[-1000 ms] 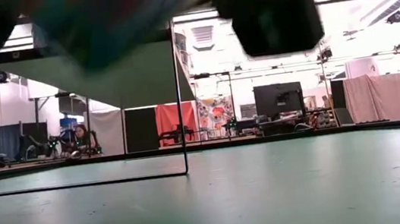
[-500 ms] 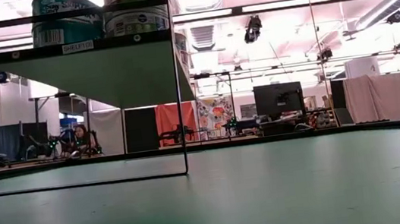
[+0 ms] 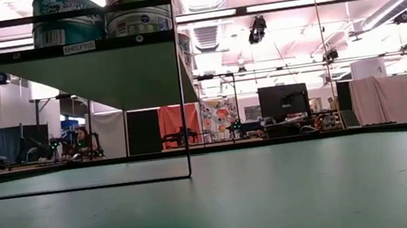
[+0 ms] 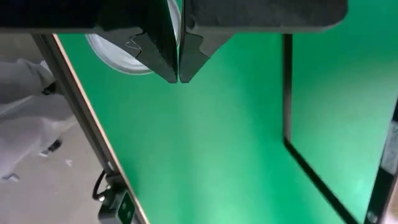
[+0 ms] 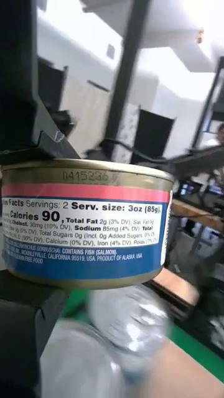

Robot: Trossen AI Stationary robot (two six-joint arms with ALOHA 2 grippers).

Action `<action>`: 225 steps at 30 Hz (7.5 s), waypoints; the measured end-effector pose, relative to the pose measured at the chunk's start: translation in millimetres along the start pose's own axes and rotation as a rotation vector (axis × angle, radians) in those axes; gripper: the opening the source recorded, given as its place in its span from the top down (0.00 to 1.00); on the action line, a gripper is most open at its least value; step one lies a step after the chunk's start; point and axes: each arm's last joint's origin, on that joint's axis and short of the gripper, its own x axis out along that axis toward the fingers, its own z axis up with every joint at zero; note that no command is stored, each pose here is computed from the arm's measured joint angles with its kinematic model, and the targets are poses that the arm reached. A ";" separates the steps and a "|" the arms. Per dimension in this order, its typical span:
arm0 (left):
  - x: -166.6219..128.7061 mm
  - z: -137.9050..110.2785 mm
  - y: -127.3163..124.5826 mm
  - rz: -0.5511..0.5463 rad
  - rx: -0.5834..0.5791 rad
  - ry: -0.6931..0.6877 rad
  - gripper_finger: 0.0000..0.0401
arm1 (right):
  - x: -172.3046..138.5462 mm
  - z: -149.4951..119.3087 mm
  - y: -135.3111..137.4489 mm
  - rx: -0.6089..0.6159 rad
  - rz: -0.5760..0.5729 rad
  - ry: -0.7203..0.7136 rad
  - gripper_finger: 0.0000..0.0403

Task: Stack canned seafood by type on shelf
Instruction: Stack the blue and pink tuna can on top of the blue and pink tuna cans on the shelf

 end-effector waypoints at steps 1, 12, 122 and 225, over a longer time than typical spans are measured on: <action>-0.7 -0.4 0.7 0.003 -0.008 0.004 1.00 | -2.1 8.8 -3.0 0.004 -0.002 -0.010 0.55; -3.4 -4.5 6.8 0.066 -0.077 0.030 1.00 | -45.3 99.5 -29.5 0.020 0.008 -0.101 0.55; -14.6 11.4 22.1 0.306 -0.177 0.163 1.00 | -87.6 195.3 -86.8 0.181 -0.144 -0.194 0.40; -11.3 11.8 26.8 0.325 -0.185 0.167 1.00 | -55.3 168.8 -73.7 -0.175 -0.303 -0.367 0.36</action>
